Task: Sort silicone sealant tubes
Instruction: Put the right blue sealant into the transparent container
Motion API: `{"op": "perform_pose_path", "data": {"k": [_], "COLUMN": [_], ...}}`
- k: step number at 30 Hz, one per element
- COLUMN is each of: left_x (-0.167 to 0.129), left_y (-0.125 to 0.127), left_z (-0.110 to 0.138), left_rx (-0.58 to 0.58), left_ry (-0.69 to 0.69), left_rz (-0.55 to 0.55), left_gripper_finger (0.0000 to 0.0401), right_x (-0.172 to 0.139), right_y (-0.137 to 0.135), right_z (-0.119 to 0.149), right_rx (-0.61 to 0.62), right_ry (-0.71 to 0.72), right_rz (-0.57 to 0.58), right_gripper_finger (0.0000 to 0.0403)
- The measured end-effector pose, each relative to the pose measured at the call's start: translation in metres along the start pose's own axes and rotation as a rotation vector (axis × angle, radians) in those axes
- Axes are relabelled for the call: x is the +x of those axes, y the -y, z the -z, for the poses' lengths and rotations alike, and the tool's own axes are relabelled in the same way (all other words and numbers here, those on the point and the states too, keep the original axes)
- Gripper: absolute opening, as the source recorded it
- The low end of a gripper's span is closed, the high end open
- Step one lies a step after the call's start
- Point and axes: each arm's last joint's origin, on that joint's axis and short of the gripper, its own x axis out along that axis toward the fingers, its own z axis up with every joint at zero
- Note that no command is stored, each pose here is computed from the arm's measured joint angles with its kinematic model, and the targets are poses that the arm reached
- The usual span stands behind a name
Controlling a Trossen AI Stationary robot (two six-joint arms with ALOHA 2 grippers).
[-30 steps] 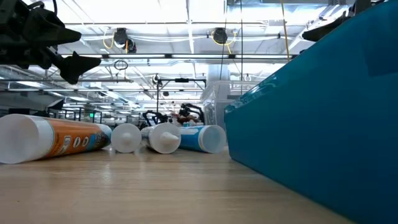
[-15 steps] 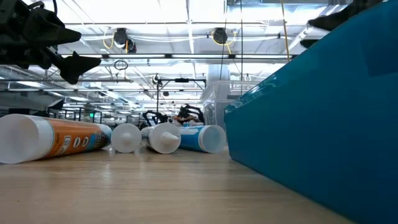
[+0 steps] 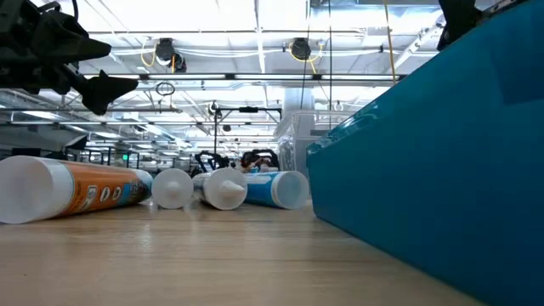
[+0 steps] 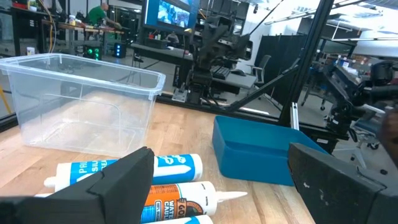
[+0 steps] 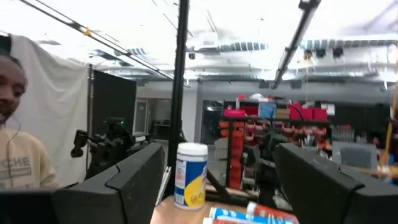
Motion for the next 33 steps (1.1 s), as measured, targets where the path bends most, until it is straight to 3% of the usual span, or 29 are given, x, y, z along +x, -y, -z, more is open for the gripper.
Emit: {"op": "perform_pose_path", "data": {"k": [4,8,12,17,21,27,33], "left_x": [0.0,0.0,0.0,0.0,0.0,0.0,0.0], "left_y": [0.0,0.0,0.0,0.0,0.0,0.0,0.0], "left_z": [0.0,0.0,0.0,0.0,0.0,0.0,0.0], "left_rx": [0.0,0.0,0.0,0.0,0.0,0.0,0.0], "left_ry": [0.0,0.0,0.001,0.002,0.002,0.0,-0.001], "left_rz": [0.0,0.0,0.0,0.0,0.001,0.0,0.0], "left_gripper_finger": [0.0361,0.0361,0.0361,0.0361,0.0361,0.0361,0.0361], "right_x": [0.013,0.044,0.108,0.191,0.245,0.289,0.289], "right_y": [-0.004,-0.007,-0.003,0.009,0.022,0.058,0.092], "right_z": [0.008,0.027,0.034,0.056,0.067,0.056,0.069], "right_rx": [-0.038,-0.036,-0.022,-0.018,-0.005,0.138,0.399], "right_ry": [0.008,-0.162,-0.234,-0.489,-0.778,-1.081,-1.258], "right_rz": [-0.036,-0.032,0.14,0.307,0.454,0.73,0.78], "right_gripper_finger": [0.0283,0.0283,0.0283,0.0283,0.0283,0.0283,0.0283]}}
